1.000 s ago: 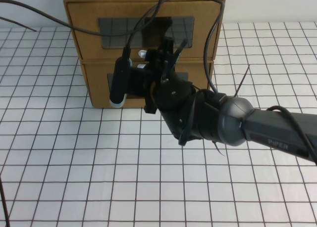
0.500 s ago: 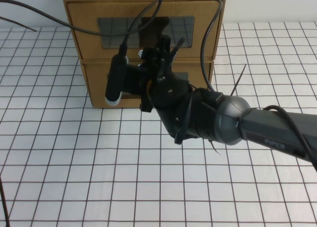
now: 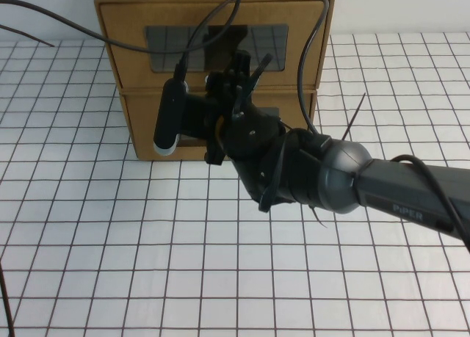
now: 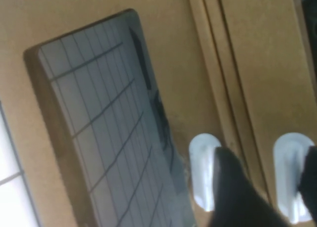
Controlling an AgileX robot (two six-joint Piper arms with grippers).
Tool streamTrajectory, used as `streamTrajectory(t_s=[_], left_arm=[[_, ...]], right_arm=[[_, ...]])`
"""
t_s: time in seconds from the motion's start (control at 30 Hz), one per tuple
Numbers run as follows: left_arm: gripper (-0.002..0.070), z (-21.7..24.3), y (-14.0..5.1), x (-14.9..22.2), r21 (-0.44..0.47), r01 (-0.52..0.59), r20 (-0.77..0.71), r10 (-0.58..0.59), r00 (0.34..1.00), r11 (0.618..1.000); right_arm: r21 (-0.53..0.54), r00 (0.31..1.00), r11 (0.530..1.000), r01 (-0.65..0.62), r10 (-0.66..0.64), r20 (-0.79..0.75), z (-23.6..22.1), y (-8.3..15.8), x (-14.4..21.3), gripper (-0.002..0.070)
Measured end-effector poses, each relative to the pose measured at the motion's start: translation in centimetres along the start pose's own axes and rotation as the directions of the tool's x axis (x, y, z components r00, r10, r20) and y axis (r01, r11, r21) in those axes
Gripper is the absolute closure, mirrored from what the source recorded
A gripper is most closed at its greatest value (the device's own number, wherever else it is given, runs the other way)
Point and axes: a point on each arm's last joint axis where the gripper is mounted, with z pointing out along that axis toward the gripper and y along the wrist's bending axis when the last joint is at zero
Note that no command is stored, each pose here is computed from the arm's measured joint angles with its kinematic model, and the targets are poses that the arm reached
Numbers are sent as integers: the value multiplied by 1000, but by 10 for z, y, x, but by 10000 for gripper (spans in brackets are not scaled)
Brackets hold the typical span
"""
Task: Open the shoe box
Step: 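Pull the top drawer of the cardboard box fully open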
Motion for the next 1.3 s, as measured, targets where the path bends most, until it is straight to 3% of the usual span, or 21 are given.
streamTrajectory(t_s=[0.17,0.5,1.3], left_arm=[[677,0,0,0,0,0,0,0,1000,1000],[677,0,0,0,0,0,0,0,1000,1000],[677,0,0,0,1,6,-1,-6,1000,1000]], right_arm=[[10,1000,1000,12,-12,0,0,-1,0,521],[31,1000,999,22,-22,-13,0,-3,1,663],[30,999,999,44,-44,-19,-3,-1,-2,682]])
